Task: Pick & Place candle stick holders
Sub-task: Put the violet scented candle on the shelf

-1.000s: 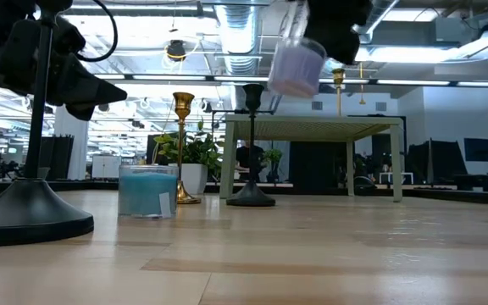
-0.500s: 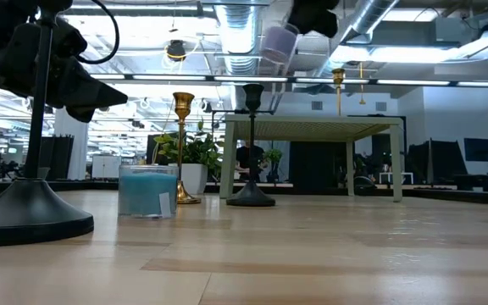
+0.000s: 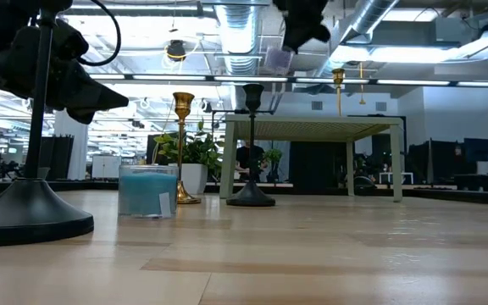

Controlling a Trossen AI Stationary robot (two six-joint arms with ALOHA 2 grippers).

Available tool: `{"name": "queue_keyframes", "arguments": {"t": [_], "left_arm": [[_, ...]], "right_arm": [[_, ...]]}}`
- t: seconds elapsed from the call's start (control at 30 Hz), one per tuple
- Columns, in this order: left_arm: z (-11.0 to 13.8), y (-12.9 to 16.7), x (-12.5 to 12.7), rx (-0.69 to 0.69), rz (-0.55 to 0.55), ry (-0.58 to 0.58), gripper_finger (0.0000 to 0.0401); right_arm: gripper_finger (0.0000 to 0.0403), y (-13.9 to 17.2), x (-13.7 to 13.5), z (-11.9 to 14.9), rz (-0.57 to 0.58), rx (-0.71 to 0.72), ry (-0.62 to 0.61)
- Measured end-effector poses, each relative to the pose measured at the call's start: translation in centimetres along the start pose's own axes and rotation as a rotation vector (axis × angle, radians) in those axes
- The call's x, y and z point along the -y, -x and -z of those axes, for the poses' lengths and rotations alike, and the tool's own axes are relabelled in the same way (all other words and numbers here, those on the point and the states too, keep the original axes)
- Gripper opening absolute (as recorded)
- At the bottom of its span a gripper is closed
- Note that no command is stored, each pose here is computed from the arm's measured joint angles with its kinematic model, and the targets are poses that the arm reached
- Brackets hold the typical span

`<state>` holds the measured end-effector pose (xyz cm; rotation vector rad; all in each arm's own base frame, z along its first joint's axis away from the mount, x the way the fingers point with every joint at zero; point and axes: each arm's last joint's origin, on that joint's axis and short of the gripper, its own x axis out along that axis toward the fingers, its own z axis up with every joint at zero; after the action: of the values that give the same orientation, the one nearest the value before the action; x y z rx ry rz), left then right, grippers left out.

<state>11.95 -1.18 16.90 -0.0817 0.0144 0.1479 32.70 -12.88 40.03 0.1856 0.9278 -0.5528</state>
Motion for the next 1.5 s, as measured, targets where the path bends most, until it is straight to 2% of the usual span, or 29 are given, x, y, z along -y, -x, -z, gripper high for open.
{"name": "queue_keyframes", "arguments": {"t": [0.13, 0.3, 0.5, 0.73, 0.87, 1.07, 1.3, 1.5], "left_arm": [[0.0, 0.0, 0.0, 0.005, 0.000, 0.002, 0.0008], [-0.1, 0.0, 0.0, 0.009, 0.001, 0.003, 0.0008], [-0.1, 0.0, 0.0, 0.010, 0.001, 0.003, 0.0008], [-0.1, 0.0, 0.0, 0.013, 0.001, 0.004, 0.0008], [-0.1, 0.0, 0.0, 0.013, 0.001, 0.004, 0.0008], [-0.1, 0.0, 0.0, 0.013, 0.001, 0.004, 0.0008], [-0.1, 0.0, 0.0, 0.013, 0.001, 0.004, 0.0008], [-0.1, 0.0, 0.0, 0.013, 0.001, 0.004, 0.0008]], "right_arm": [[0.0000, -2.4, 2.4, -0.4, 0.044, -0.061, -0.037], [0.0000, -5.2, 4.9, -0.4, 0.009, -0.134, -0.081], [0.0000, -5.9, 7.1, -0.2, 0.025, -0.161, -0.124], [0.0000, -5.4, 7.0, -0.3, -0.040, -0.146, -0.027], [0.0000, -5.0, 6.1, -0.6, -0.078, -0.124, 0.049], [0.0000, -4.8, 5.3, -0.5, -0.130, -0.129, 0.276], [0.0000, -5.0, 7.1, -0.5, -0.109, -0.126, 0.372], [0.0000, -5.1, 9.7, -0.2, -0.075, -0.138, 0.375]]}}
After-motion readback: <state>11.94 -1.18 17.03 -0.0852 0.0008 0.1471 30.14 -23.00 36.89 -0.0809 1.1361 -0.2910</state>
